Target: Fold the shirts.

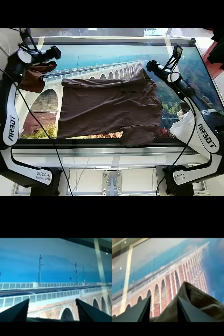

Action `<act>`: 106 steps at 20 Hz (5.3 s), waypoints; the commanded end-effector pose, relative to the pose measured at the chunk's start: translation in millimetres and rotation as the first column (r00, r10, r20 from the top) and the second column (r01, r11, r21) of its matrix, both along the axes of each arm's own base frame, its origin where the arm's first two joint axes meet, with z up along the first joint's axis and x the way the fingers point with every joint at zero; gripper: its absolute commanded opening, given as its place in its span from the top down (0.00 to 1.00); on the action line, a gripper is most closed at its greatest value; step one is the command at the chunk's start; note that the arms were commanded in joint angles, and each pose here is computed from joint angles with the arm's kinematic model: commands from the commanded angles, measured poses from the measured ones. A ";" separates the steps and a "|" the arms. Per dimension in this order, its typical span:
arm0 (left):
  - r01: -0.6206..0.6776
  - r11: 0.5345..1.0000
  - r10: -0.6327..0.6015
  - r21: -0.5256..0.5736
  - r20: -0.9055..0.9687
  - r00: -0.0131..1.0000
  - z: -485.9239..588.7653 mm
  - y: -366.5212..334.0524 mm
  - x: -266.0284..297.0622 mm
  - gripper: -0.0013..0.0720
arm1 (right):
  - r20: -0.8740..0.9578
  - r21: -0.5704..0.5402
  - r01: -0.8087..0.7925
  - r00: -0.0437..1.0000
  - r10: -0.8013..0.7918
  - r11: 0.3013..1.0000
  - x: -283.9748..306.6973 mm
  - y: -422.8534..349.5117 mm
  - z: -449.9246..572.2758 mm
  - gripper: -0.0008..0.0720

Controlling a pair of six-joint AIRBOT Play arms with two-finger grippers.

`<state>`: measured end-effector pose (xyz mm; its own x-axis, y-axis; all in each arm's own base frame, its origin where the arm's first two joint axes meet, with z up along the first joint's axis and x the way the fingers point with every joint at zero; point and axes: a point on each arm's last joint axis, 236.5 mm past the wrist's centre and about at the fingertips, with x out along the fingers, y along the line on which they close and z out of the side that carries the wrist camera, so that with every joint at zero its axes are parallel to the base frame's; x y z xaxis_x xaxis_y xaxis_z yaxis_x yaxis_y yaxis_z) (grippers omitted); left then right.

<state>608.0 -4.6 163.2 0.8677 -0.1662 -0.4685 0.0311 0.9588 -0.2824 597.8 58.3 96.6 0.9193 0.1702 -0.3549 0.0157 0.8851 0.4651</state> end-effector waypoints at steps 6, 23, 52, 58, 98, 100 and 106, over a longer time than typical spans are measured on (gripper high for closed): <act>-0.069 0.977 0.101 0.202 -0.153 0.983 63.2 105.3 -119.5 0.13 | -0.300 -0.143 -0.045 0.954 0.000 0.989 -146.2 -116.6 46.1 0.47; -0.163 0.973 0.074 -0.162 -0.450 0.890 -137.9 22.7 -321.5 0.13 | -0.696 0.387 0.219 0.707 0.128 0.896 -346.4 -27.5 -186.1 0.24; -0.548 0.782 0.149 -0.296 -0.765 0.626 -238.6 -4.6 -390.8 0.13 | -0.525 0.424 0.207 0.849 0.054 0.882 -298.9 -15.4 -170.9 0.95; -0.632 0.693 0.162 -0.347 -0.780 0.605 -258.1 -13.7 -393.6 0.14 | -0.526 0.436 0.173 0.846 0.094 0.883 -302.7 -7.5 -169.9 0.95; -0.145 0.943 -0.088 0.300 0.642 0.761 357.6 -2.6 -349.0 0.96 | 0.698 -0.349 0.128 0.696 0.167 0.928 -439.9 4.9 410.7 0.95; -0.043 0.950 -0.128 0.310 0.510 0.850 318.0 -10.4 -336.0 0.96 | 0.619 -0.332 0.052 0.766 0.176 0.942 -400.1 1.3 390.4 0.95; 0.157 0.986 -0.157 0.051 -0.010 0.988 116.8 8.8 -237.2 0.96 | 0.083 -0.095 -0.330 0.937 0.338 0.939 -235.2 0.9 200.9 0.95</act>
<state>339.1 0.0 370.8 0.9326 -0.2171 -0.2882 0.1954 0.9754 -0.1024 310.4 53.0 382.3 0.9373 0.3353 -0.0947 -0.3060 0.9223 0.2361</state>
